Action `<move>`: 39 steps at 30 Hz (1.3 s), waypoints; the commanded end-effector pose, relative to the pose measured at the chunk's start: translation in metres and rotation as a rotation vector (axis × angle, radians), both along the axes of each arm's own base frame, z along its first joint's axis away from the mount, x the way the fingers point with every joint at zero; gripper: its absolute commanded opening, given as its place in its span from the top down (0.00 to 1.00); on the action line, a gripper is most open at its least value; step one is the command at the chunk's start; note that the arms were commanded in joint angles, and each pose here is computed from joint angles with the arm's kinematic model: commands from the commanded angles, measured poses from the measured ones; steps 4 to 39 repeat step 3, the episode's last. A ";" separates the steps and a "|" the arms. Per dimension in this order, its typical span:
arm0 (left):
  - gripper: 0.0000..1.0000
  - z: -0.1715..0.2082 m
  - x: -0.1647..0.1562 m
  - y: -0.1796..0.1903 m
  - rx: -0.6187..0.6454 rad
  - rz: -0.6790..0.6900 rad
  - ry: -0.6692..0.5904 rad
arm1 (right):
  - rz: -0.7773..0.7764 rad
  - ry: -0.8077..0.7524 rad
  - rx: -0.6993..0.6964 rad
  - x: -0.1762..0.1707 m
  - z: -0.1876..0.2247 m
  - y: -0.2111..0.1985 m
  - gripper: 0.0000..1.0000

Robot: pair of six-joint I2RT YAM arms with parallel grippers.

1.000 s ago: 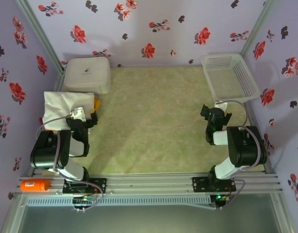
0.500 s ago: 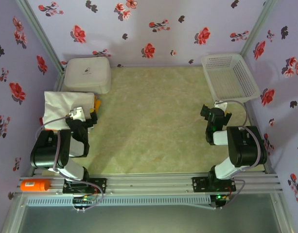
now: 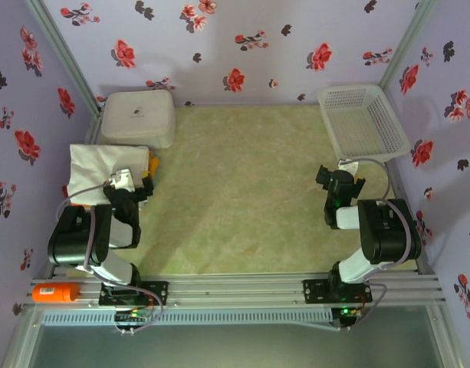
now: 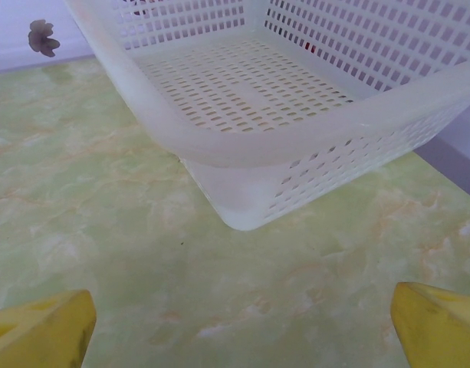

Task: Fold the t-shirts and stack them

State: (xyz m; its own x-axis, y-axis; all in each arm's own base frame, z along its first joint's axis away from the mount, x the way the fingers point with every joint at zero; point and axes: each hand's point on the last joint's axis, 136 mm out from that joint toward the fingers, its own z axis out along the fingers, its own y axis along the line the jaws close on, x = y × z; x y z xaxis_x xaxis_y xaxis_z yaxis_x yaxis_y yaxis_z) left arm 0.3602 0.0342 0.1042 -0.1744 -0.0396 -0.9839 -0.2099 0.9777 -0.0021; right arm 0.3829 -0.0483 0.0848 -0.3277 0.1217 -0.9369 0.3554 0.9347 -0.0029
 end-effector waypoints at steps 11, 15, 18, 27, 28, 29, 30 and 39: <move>0.00 0.001 -0.003 0.006 -0.006 0.030 -0.016 | 0.005 -0.034 0.015 0.001 0.006 0.002 0.01; 0.00 0.001 -0.003 0.006 -0.006 0.030 -0.016 | 0.005 -0.034 0.015 0.001 0.006 0.002 0.01; 0.00 0.001 -0.003 0.006 -0.006 0.030 -0.016 | 0.005 -0.034 0.015 0.001 0.006 0.002 0.01; 0.00 0.001 -0.003 0.006 -0.006 0.030 -0.016 | 0.005 -0.034 0.015 0.001 0.006 0.002 0.01; 0.00 0.001 -0.003 0.006 -0.006 0.030 -0.016 | 0.005 -0.034 0.015 0.001 0.006 0.002 0.01; 0.00 0.001 -0.003 0.006 -0.006 0.030 -0.016 | 0.005 -0.034 0.015 0.001 0.006 0.002 0.01; 0.00 0.001 -0.003 0.006 -0.006 0.030 -0.016 | 0.005 -0.034 0.015 0.001 0.006 0.002 0.01; 0.00 0.001 -0.003 0.006 -0.006 0.030 -0.016 | 0.005 -0.034 0.015 0.001 0.006 0.002 0.01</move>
